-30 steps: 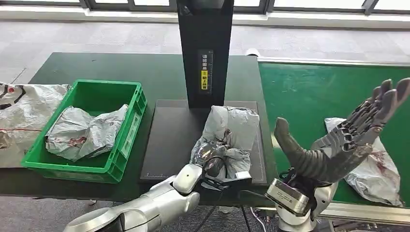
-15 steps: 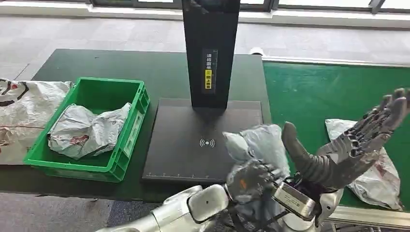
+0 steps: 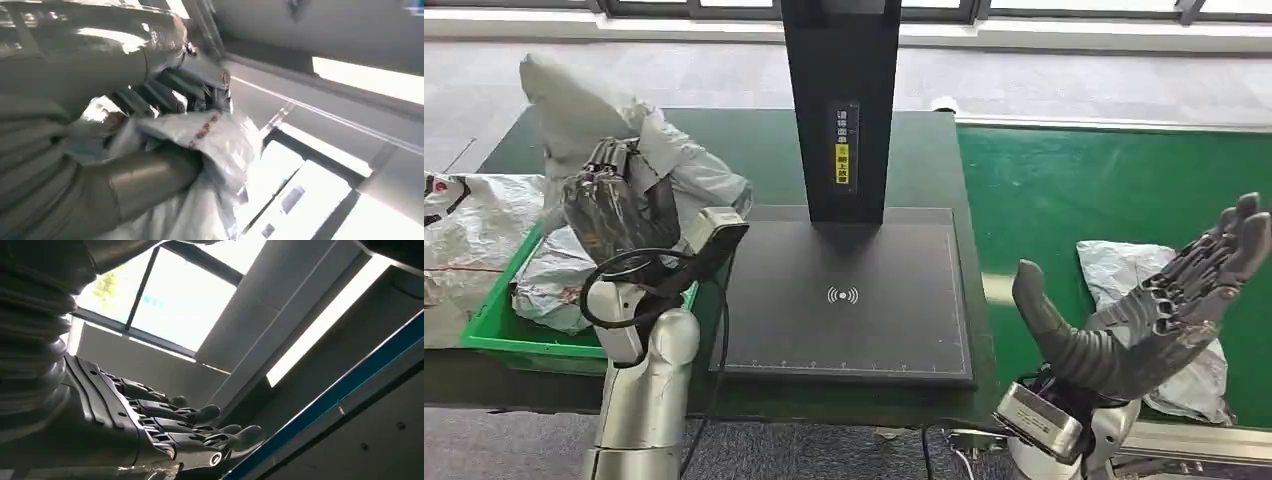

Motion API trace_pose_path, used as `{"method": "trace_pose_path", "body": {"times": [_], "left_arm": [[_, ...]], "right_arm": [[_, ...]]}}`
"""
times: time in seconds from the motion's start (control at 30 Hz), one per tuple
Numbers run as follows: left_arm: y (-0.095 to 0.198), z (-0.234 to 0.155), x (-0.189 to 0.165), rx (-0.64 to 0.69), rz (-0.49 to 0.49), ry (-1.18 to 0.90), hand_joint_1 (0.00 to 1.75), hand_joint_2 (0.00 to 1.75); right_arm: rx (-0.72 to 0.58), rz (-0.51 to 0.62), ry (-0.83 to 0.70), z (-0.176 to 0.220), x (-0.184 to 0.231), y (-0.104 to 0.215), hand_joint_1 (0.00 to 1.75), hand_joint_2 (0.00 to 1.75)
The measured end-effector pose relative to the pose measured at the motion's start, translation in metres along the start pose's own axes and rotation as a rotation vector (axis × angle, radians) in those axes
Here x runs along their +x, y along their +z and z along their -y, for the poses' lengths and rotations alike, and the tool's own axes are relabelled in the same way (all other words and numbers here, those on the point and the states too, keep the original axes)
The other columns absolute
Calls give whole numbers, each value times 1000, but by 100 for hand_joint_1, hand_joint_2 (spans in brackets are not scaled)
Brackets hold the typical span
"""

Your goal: Moved the parcel from conveyor to table for the left to box.

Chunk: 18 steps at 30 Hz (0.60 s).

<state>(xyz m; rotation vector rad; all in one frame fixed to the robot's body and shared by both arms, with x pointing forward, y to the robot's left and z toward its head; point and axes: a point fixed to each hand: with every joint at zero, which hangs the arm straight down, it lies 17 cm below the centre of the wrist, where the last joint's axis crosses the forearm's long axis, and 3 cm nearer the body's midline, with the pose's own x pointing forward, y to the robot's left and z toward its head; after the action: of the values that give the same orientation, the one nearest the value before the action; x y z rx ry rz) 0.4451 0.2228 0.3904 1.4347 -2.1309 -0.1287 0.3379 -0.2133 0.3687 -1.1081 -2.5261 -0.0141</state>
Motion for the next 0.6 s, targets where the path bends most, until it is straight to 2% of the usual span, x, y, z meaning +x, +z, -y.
{"method": "trace_pose_path", "body": {"times": [0.2, 0.6], "left_arm": [[-2, -18, -13, 40, -2, -27, 175, 175], [0, -25, -37, 46, -28, -76, 175, 175]], "right_arm": [[1, 2, 0, 0, 0, 0, 0, 175], [0, 2, 0, 0, 0, 0, 0, 175]]}}
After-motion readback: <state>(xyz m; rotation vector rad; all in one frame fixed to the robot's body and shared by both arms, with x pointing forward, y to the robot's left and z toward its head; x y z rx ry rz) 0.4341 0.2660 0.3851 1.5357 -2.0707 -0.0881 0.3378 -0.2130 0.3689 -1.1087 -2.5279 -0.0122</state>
